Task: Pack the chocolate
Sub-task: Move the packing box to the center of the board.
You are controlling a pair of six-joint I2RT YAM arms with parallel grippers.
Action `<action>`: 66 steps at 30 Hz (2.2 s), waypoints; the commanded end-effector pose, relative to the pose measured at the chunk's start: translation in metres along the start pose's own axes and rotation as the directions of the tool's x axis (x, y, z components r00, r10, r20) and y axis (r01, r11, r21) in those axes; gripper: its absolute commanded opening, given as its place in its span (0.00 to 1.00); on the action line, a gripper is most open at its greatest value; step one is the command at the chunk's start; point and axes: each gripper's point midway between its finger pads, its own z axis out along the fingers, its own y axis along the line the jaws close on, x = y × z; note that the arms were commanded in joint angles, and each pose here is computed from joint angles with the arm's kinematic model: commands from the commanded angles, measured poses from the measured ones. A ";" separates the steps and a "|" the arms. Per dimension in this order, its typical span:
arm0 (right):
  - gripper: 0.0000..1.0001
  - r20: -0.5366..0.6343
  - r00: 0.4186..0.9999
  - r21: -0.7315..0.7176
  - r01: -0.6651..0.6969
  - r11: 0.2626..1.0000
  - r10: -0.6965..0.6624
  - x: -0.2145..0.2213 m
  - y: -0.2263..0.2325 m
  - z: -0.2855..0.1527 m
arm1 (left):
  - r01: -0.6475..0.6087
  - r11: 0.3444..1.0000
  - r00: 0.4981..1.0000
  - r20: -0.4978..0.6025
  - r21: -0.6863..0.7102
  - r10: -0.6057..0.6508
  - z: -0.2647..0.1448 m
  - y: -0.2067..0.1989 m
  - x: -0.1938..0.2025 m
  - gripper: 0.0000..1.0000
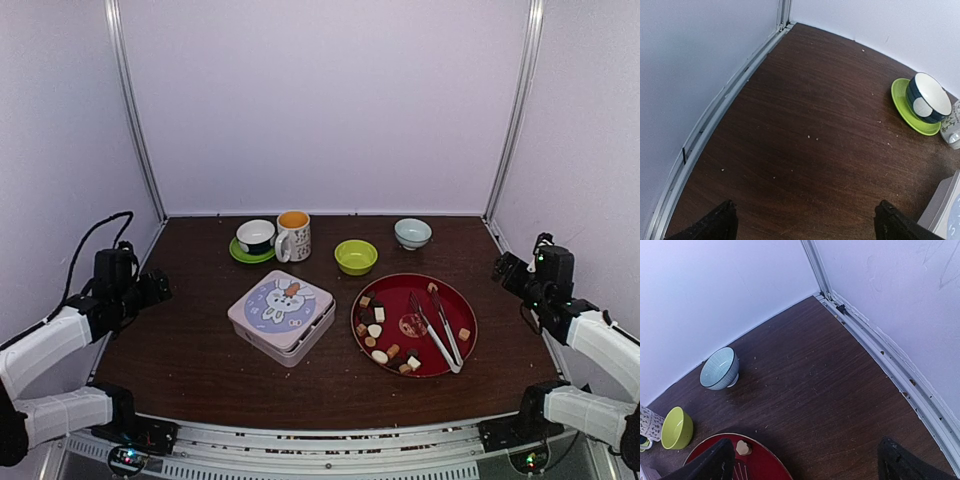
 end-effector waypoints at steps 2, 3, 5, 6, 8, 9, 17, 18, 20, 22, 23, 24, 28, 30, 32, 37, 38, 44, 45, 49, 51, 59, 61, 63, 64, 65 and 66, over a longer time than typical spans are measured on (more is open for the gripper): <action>1.00 -0.001 1.000 0.022 0.000 1.000 0.000 -0.007 -0.001 0.000 | -0.005 0.995 1.000 0.027 0.096 0.002 0.000 -0.024 -0.020 0.98; 1.00 -0.014 1.000 0.032 0.000 0.999 0.001 -0.007 -0.002 0.001 | -0.022 0.990 1.000 0.010 0.138 0.020 0.000 -0.033 -0.019 0.98; 1.00 -0.045 0.999 0.049 0.002 0.999 0.001 -0.004 -0.003 0.001 | -0.062 0.962 0.997 -0.025 0.266 0.071 -0.002 -0.057 -0.016 0.98; 1.00 -0.058 0.998 0.054 0.004 0.999 -0.001 -0.003 -0.003 0.000 | -0.073 0.946 0.995 -0.038 0.316 0.089 -0.002 -0.067 -0.014 0.98; 1.00 -0.074 0.997 0.050 0.006 0.999 -0.003 -0.002 -0.002 -0.001 | -0.076 0.926 0.993 -0.060 0.370 0.105 -0.001 -0.078 -0.011 0.98; 1.00 -0.080 0.997 0.039 0.007 0.999 -0.004 -0.002 0.000 -0.002 | -0.078 0.917 0.991 -0.068 0.392 0.113 -0.001 -0.082 -0.008 0.98; 1.00 -0.142 0.989 -0.082 -0.056 0.995 0.044 -0.005 0.028 -0.016 | -0.106 0.860 0.989 -0.037 0.499 0.144 -0.011 -0.104 -0.017 0.97; 1.00 -0.155 0.987 -0.093 -0.058 0.994 0.043 -0.004 0.032 -0.017 | -0.106 0.855 0.989 -0.035 0.508 0.143 -0.011 -0.106 -0.018 0.97; 1.00 -0.170 0.985 -0.115 -0.046 0.992 0.026 -0.004 0.037 -0.021 | -0.101 0.839 0.988 -0.045 0.534 0.147 -0.009 -0.112 -0.016 0.97; 1.00 -0.189 0.982 -0.146 -0.036 0.989 0.008 -0.002 0.043 -0.024 | -0.086 0.819 0.985 -0.076 0.567 0.156 -0.005 -0.120 -0.011 0.96; 1.00 -0.202 0.979 -0.156 -0.037 0.987 0.005 0.000 0.045 -0.025 | -0.073 0.808 0.982 -0.100 0.584 0.160 -0.002 -0.124 -0.007 0.95; 1.00 -0.221 0.975 -0.171 -0.040 0.984 0.002 0.003 0.049 -0.027 | -0.059 0.795 0.979 -0.119 0.604 0.163 0.001 -0.130 -0.004 0.94; 1.00 -0.308 0.951 -0.270 -0.067 0.961 -0.020 0.024 0.074 -0.033 | -0.007 0.724 0.958 -0.203 0.690 0.203 0.012 -0.154 0.014 0.92; 1.00 -0.337 0.941 -0.313 -0.067 0.947 -0.045 0.037 0.091 -0.038 | 0.008 0.702 0.944 -0.238 0.713 0.231 0.018 -0.164 0.024 0.90; 1.00 -0.361 0.930 -0.349 -0.070 0.935 -0.065 0.049 0.106 -0.043 | 0.033 0.669 0.931 -0.266 0.743 0.250 0.020 -0.173 0.035 0.90; 1.00 -0.427 0.897 -0.427 -0.091 0.900 -0.112 0.080 0.151 -0.058 | 0.092 0.612 0.906 -0.321 0.785 0.276 0.026 -0.191 0.061 0.90; 1.00 -0.437 0.892 -0.437 -0.095 0.895 -0.119 0.084 0.159 -0.061 | 0.103 0.602 0.899 -0.333 0.792 0.284 0.027 -0.195 0.067 0.90; 1.00 -0.489 0.856 -0.509 -0.124 0.852 -0.169 0.114 0.206 -0.081 | 0.149 0.552 0.862 -0.381 0.821 0.335 0.032 -0.217 0.093 0.90; 1.00 -0.504 0.844 -0.516 -0.123 0.848 -0.184 0.123 0.213 -0.084 | 0.153 0.541 0.859 -0.382 0.827 0.342 0.032 -0.221 0.095 0.89; 1.00 -0.526 0.818 -0.547 -0.116 0.829 -0.233 0.143 0.238 -0.096 | 0.185 0.495 0.847 -0.393 0.849 0.358 0.024 -0.235 0.103 0.87; 1.00 -0.540 0.807 -0.554 -0.125 0.823 -0.240 0.152 0.247 -0.101 | 0.188 0.503 0.838 -0.405 0.844 0.365 0.021 -0.236 0.112 0.86; 1.00 -0.584 0.766 -0.582 -0.164 0.797 -0.269 0.185 0.274 -0.118 | 0.257 0.479 0.839 -0.440 0.839 0.321 -0.002 -0.241 0.134 0.84; 1.00 -0.589 0.759 -0.582 -0.163 0.797 -0.275 0.192 0.276 -0.121 | 0.270 0.474 0.830 -0.452 0.838 0.327 -0.011 -0.241 0.143 0.83; 1.00 -0.599 0.752 -0.582 -0.171 0.795 -0.277 0.197 0.278 -0.124 | 0.286 0.473 0.826 -0.464 0.834 0.319 -0.019 -0.240 0.149 0.83; 1.00 -0.601 0.749 -0.585 -0.173 0.793 -0.280 0.200 0.279 -0.126 | 0.292 0.465 0.826 -0.466 0.835 0.316 -0.024 -0.239 0.151 0.82; 1.00 -0.604 0.745 -0.585 -0.174 0.792 -0.283 0.202 0.279 -0.127 | 0.299 0.463 0.826 -0.469 0.835 0.312 -0.029 -0.237 0.153 0.82; 1.00 -0.608 0.742 -0.584 -0.175 0.793 -0.284 0.205 0.279 -0.128 | 0.302 0.464 0.827 -0.471 0.833 0.307 -0.033 -0.235 0.154 0.82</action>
